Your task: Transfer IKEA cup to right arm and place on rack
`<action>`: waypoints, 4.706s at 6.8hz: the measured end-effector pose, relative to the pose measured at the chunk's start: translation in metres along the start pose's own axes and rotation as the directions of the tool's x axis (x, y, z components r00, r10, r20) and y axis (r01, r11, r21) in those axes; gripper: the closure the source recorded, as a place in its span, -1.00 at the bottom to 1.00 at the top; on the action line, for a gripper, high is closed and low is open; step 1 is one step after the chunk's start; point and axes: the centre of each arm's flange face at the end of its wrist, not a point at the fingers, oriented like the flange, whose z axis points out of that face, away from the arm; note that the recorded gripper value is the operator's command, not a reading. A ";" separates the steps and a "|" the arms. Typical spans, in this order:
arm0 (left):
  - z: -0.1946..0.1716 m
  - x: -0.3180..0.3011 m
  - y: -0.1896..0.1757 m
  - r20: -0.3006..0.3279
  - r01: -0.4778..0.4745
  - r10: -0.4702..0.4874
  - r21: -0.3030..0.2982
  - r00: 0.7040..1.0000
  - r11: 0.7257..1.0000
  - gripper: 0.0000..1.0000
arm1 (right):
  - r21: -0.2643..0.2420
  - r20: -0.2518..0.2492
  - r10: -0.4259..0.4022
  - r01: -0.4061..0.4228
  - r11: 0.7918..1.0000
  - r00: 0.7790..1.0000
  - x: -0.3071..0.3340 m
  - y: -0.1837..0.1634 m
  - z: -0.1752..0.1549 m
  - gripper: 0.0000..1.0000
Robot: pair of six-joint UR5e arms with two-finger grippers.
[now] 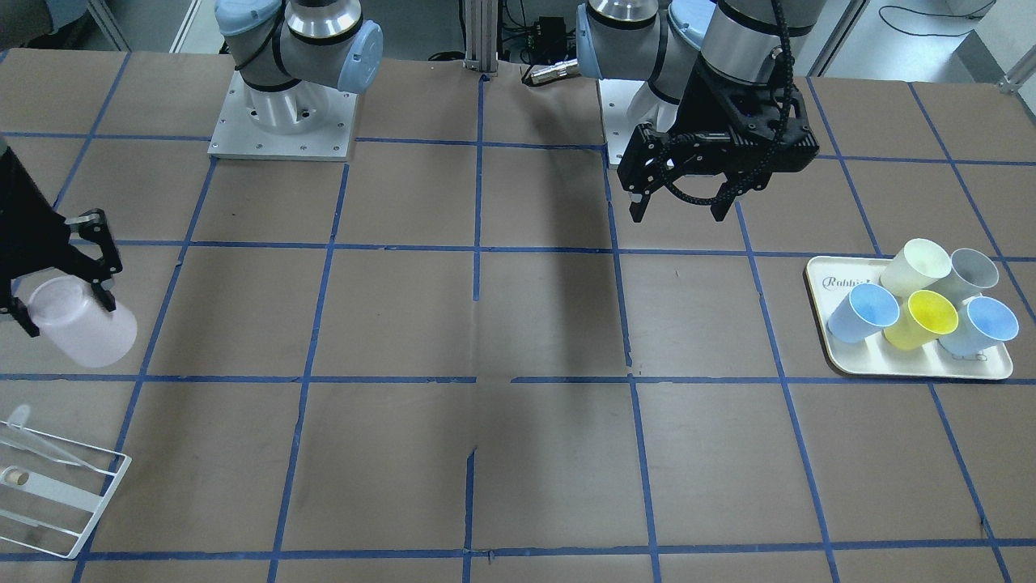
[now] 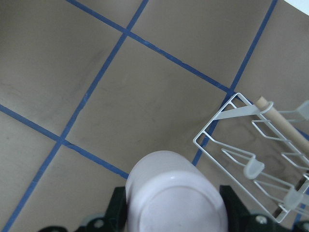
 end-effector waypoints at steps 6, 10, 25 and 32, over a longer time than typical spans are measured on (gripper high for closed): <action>0.000 -0.003 -0.016 0.050 -0.005 0.005 0.001 0.999 1.000 -1.00 | -0.011 -0.006 -0.061 0.061 0.998 0.998 0.076 0.010 0.058 0.36; -0.001 -0.010 -0.014 0.102 -0.037 0.038 -0.013 0.994 0.999 -1.00 | -0.023 0.000 -0.059 0.059 0.998 0.998 0.081 0.010 0.075 0.29; -0.003 -0.013 -0.011 0.104 -0.033 0.033 -0.010 0.994 0.999 -1.00 | -0.065 0.035 -0.020 0.023 0.998 0.999 0.096 0.020 0.120 -1.00; -0.005 -0.013 -0.012 0.104 -0.032 0.032 -0.007 0.994 0.999 -1.00 | -0.191 0.086 0.390 -0.369 0.910 0.917 -0.041 0.016 -0.038 -1.00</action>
